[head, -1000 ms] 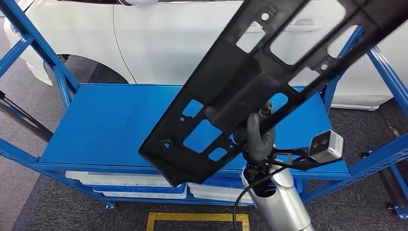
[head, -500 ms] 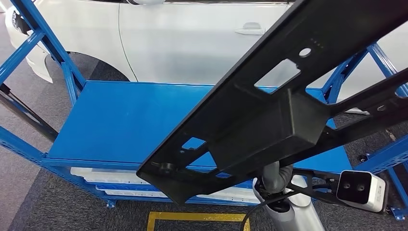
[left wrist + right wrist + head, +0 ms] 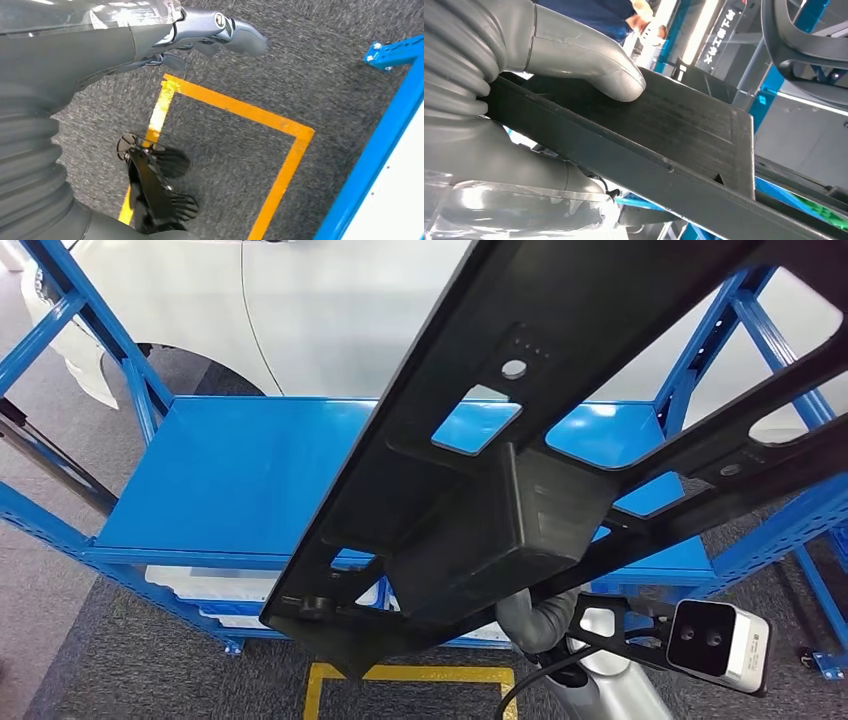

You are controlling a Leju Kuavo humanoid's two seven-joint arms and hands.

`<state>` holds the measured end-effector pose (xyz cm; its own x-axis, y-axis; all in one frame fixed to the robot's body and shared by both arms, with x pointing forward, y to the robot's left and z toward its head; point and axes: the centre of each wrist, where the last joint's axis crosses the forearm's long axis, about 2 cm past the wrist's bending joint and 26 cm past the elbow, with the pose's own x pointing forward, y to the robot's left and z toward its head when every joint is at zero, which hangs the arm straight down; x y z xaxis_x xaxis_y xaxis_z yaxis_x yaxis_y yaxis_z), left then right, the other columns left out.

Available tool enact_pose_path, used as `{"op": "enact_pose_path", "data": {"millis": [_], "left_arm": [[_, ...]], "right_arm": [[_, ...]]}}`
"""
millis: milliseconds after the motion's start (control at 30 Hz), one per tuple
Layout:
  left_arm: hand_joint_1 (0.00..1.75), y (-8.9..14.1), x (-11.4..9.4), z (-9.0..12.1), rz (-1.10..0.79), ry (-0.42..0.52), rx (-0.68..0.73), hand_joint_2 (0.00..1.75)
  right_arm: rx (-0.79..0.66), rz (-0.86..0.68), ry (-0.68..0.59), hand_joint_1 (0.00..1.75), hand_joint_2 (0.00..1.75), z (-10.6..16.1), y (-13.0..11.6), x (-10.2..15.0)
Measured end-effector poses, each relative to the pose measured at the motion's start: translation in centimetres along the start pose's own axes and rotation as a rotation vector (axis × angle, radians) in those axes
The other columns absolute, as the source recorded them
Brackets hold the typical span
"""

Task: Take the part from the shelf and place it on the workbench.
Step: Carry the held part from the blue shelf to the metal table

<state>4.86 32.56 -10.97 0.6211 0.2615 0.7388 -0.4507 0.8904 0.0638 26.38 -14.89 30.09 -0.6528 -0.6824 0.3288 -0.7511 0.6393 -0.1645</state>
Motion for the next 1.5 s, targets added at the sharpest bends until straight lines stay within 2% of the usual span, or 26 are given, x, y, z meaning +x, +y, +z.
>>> {"op": "enact_pose_path", "data": {"millis": [1200, 1500], "left_arm": [[0.00, 0.0, 1.0, -0.8, -0.047, 0.001, -0.007, 1.75], [0.00, -0.4, 0.6, -0.4, -0.035, 0.014, 0.011, 1.75]], "right_arm": [[0.012, 0.038, -0.013, 1.75, 1.75, -1.1, -0.6, 0.7], [0.000, 0.021, 0.011, 1.75, 1.75, 0.8, -1.5, -0.4]]}}
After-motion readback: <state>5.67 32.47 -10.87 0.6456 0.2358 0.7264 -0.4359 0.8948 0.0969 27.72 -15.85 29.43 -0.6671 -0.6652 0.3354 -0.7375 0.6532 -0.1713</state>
